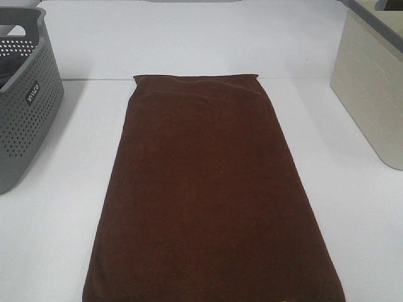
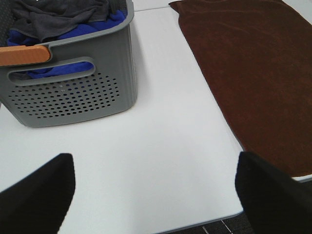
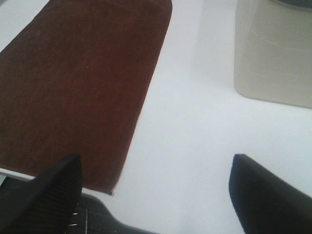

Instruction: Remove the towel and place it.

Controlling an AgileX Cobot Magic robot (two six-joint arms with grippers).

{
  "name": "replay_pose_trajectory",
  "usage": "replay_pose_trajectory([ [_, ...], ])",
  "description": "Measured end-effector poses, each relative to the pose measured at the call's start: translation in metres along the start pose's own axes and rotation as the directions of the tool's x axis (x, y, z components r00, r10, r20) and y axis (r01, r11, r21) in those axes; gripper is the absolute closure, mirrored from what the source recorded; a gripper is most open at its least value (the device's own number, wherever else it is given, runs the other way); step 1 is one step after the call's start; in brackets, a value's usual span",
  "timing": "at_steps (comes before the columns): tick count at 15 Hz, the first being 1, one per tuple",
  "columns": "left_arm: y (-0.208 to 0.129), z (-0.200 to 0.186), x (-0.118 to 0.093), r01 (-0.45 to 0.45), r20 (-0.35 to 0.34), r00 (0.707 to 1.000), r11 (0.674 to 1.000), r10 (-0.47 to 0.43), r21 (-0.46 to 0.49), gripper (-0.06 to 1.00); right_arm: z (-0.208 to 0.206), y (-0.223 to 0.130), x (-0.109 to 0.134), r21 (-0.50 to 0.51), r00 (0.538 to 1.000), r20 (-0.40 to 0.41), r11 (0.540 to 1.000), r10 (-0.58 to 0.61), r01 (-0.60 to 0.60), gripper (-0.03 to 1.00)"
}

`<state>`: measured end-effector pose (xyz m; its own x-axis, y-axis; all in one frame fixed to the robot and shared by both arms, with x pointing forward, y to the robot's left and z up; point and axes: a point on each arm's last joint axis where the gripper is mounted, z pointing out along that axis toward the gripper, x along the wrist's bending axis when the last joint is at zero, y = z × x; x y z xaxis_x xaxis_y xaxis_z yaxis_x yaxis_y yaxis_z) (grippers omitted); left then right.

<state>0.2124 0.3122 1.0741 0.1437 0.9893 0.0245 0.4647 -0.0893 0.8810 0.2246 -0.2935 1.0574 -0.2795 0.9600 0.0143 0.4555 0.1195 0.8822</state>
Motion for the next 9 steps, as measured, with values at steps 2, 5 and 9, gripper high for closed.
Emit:
replay_pose_trajectory([
  [2, -0.001, 0.010, -0.005, 0.013, 0.045, 0.999, 1.000, -0.012, -0.022, 0.13, 0.007, -0.001, -0.001, -0.014, 1.000, 0.003, 1.000, -0.022, 0.022, 0.17],
  [5, -0.009, 0.030, -0.012, 0.033, 0.109, 0.994, 0.999, -0.032, -0.010, 0.13, 0.007, -0.001, -0.001, -0.022, 1.000, 0.003, 0.999, -0.026, 0.027, 0.17],
  [9, -0.008, 0.030, -0.013, 0.024, 0.124, 0.992, 0.999, -0.020, -0.026, 0.13, 0.007, -0.001, -0.001, -0.023, 1.000, 0.004, 0.999, -0.026, 0.027, 0.17],
])
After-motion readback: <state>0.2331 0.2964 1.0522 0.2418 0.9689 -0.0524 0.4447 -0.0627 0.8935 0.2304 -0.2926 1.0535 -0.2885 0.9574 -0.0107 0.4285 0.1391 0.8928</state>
